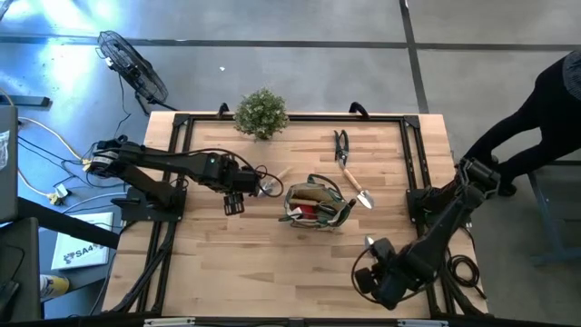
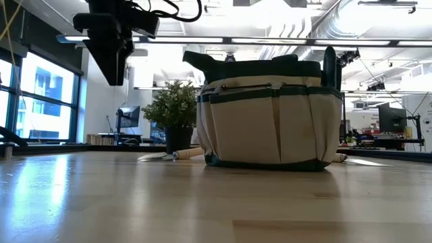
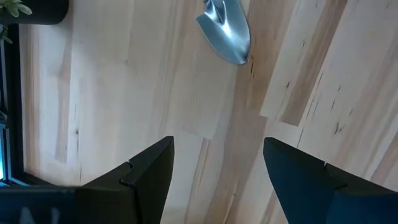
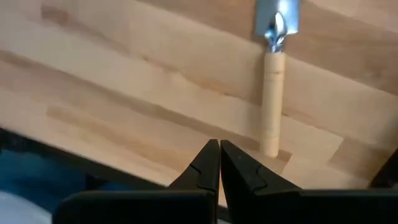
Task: Pick & Place Garden tools in Gardening bag
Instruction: Put the bottom right brown trowel into the green bag
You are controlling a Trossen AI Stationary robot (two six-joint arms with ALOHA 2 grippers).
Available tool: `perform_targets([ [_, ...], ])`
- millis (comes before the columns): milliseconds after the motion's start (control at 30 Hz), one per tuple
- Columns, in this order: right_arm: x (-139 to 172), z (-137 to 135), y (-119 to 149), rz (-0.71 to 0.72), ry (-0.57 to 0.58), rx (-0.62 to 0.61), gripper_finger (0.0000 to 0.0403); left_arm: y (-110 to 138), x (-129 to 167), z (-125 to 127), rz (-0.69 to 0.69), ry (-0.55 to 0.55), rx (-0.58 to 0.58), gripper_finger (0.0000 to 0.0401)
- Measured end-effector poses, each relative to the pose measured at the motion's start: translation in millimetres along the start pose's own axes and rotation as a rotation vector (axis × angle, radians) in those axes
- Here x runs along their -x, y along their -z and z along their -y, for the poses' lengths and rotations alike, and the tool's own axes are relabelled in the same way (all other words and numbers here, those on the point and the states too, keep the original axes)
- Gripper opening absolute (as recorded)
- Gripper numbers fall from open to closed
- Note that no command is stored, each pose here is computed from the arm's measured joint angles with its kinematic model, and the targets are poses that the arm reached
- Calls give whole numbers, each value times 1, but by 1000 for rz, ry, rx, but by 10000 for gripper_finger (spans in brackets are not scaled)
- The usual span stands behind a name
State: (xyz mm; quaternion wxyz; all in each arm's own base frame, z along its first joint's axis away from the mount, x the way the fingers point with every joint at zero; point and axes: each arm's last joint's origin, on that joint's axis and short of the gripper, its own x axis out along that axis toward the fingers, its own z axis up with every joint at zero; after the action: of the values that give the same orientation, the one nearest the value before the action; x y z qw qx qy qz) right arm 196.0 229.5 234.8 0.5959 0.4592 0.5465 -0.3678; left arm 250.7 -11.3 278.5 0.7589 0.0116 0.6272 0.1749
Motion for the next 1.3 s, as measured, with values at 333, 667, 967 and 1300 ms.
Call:
perform_targets([
  [333, 0, 1, 1, -31, 19, 78, 9, 0, 0, 0, 2, 1, 4, 239],
  [667, 0, -1, 1, -12, -7, 77, 123, 0, 0, 0, 2, 0, 4, 239],
  [967, 1, 10, 9, -29, 62, 60, 148, -1, 0, 0, 4, 0, 5, 239],
  [1300, 1, 15, 15, -78, 103, -6, 148, -1, 0, 0, 6, 0, 5, 239],
])
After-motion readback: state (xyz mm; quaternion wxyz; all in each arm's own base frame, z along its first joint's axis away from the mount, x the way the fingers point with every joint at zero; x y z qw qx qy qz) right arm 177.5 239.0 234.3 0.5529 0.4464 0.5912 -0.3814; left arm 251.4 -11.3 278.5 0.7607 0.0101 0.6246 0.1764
